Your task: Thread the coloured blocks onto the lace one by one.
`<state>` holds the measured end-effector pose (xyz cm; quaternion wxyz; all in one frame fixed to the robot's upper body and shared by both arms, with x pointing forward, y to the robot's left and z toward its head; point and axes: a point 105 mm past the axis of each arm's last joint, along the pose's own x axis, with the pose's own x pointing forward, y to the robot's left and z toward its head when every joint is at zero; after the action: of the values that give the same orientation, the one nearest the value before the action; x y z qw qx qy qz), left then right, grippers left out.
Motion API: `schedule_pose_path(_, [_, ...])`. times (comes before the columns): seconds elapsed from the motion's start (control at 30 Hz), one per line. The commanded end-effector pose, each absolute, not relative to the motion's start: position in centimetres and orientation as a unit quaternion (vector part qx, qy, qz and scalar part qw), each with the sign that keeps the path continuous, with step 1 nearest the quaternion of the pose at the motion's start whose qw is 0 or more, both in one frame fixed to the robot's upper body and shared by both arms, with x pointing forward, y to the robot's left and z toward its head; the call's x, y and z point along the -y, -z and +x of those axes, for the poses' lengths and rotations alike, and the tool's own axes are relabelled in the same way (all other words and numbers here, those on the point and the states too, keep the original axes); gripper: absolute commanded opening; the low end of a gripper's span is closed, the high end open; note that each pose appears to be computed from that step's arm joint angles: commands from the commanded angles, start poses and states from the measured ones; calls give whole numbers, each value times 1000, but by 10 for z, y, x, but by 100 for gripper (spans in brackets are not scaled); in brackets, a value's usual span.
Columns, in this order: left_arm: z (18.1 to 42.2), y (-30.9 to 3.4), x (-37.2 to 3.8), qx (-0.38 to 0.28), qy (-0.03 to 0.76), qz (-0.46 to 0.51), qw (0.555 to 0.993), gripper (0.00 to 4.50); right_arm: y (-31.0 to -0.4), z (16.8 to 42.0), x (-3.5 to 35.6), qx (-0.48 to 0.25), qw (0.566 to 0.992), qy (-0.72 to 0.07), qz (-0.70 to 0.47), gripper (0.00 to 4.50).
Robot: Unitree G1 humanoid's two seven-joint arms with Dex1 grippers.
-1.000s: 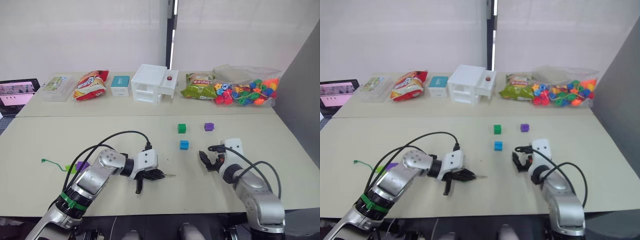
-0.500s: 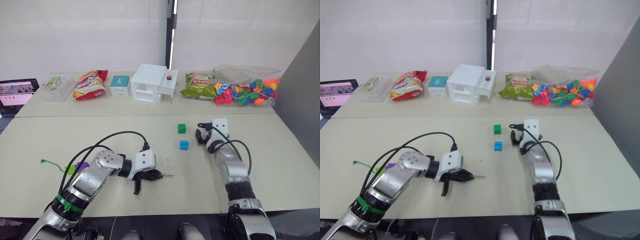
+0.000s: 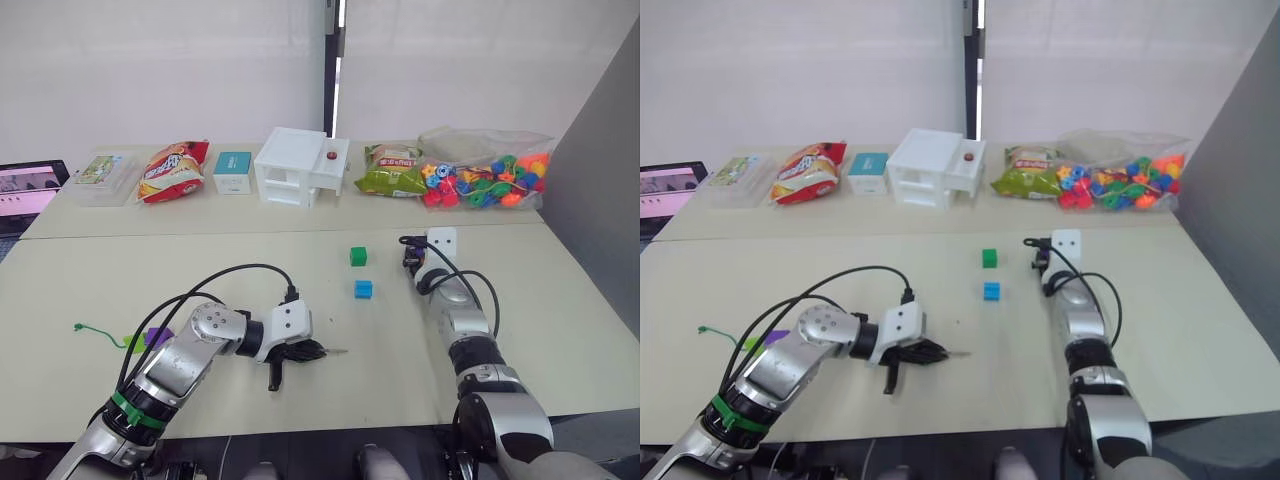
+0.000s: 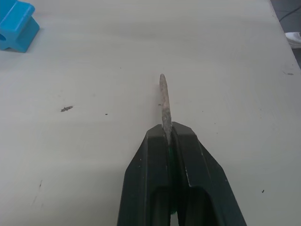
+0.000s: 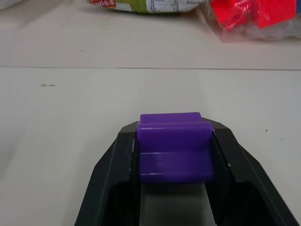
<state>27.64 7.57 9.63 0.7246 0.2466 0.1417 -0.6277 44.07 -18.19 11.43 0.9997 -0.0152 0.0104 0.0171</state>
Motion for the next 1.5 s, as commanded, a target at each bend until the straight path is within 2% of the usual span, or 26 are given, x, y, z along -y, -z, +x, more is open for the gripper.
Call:
schedule_pose_path(0.03, [275, -106, -74, -120, 629, 252, 726, 0, -150, 431, 176, 62, 998, -25, -2, 120])
schedule_pose_path(0.17, [275, -106, -75, -120, 628, 252, 727, 0, -167, 397, 172, 88, 996, -16, -3, 120])
schedule_pose_path(0.23, [276, -106, -76, -120, 627, 252, 728, 0, -176, 369, 161, 96, 995, -24, -2, 120])
schedule_pose_path(0.3, [277, -106, -77, -120, 625, 252, 729, 0, -180, 327, 143, 90, 995, -43, -3, 120])
schedule_pose_path(0.33, [278, -106, -77, -120, 624, 252, 730, 0, -179, 307, 135, 81, 995, -52, -6, 120])
schedule_pose_path(0.43, [280, -106, -78, -121, 624, 251, 730, 0, -173, 271, 122, 43, 997, -69, 0, 120])
schedule_pose_path(0.53, [281, -105, -78, -122, 627, 251, 727, 0, -158, 245, 107, -11, 995, -102, 3, 120])
schedule_pose_path(0.57, [280, -104, -77, -122, 630, 250, 725, 0, -144, 238, 101, -42, 992, -119, 6, 120])
schedule_pose_path(0.67, [281, -104, -75, -121, 634, 251, 722, 0, -106, 232, 93, -127, 981, -146, 4, 120])
schedule_pose_path(0.77, [280, -104, -75, -121, 635, 250, 721, 0, -93, 237, 96, -144, 979, -142, -1, 120])
schedule_pose_path(1.03, [279, -104, -77, -122, 632, 249, 723, 0, -74, 243, 89, -161, 975, -156, 12, 120])
schedule_pose_path(1.13, [279, -104, -77, -123, 632, 249, 724, 0, -81, 242, 93, -142, 979, -147, 16, 120])
schedule_pose_path(1.2, [279, -104, -77, -123, 632, 248, 723, 0, -93, 242, 95, -116, 982, -151, 13, 226])
schedule_pose_path(1.4, [278, -103, -76, -123, 633, 248, 723, 0, -131, 241, 101, -51, 979, -199, -8, 430])
schedule_pose_path(1.47, [277, -102, -77, -123, 633, 248, 723, 0, -141, 240, 101, -39, 968, -245, -36, 445])
schedule_pose_path(1.5, [276, -102, -77, -123, 633, 248, 723, 0, -147, 238, 97, -33, 953, -296, -49, 445])
